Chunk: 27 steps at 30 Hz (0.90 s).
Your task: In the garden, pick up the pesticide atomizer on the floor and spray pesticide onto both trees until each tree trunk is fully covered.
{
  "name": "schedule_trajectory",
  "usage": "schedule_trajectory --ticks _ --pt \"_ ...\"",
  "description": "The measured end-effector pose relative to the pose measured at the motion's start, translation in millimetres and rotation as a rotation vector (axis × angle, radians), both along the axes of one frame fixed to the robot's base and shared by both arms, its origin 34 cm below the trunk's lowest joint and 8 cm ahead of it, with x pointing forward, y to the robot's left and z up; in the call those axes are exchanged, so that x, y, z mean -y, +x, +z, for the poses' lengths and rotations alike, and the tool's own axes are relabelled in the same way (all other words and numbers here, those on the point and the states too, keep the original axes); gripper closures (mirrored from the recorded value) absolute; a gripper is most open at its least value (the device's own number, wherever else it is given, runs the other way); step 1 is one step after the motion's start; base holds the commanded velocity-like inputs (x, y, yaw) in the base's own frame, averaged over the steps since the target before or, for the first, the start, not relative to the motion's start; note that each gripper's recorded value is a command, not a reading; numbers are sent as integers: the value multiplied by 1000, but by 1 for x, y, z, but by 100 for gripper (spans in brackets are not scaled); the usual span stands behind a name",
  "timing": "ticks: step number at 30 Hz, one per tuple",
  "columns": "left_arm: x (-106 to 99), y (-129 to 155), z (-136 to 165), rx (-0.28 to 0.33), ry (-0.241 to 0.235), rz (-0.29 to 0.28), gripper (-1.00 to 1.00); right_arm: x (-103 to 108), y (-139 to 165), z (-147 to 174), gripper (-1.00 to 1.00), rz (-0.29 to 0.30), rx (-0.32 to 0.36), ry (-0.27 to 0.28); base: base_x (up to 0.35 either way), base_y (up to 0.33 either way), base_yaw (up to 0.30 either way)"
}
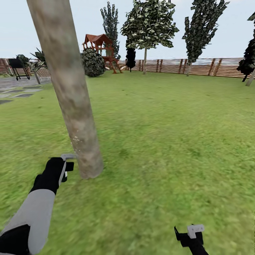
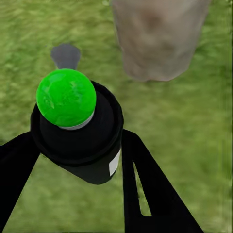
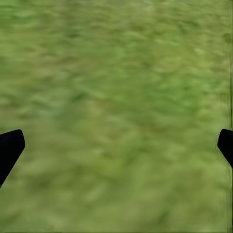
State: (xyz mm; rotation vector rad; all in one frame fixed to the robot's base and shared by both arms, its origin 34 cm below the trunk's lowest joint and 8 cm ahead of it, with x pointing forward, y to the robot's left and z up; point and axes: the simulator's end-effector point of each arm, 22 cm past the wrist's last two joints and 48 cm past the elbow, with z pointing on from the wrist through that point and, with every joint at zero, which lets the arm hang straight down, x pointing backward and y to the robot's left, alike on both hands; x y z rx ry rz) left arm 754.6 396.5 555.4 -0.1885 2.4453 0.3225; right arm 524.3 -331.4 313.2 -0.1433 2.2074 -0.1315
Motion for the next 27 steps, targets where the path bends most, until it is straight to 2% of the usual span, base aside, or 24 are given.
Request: schedule_trajectory --ticks 3,10,15,19,24,27 --pt "6 0 -1 -2 2 -7 100 0 0 0 -100 0 0 0 135 -251 3" --pt "4 1 2 4 8 -6 100 1 0 0 -100 -1 1 -2 140 -251 0" --pt "-20 -4 3 -3 35 18 100 0 0 0 -100 0 1 -1 139 -251 4" --pt "-29 -16 -9 -25 43 27 100 0 0 0 -100 -1 1 -1 124 -253 203" --pt "-19 -16 -12 -28 32 15 100 0 0 0 -100 -1 1 -1 153 -254 275" --pt "-3 -15 -17 -30 12 2 100 0 0 0 -100 -1 1 -1 138 -258 278"
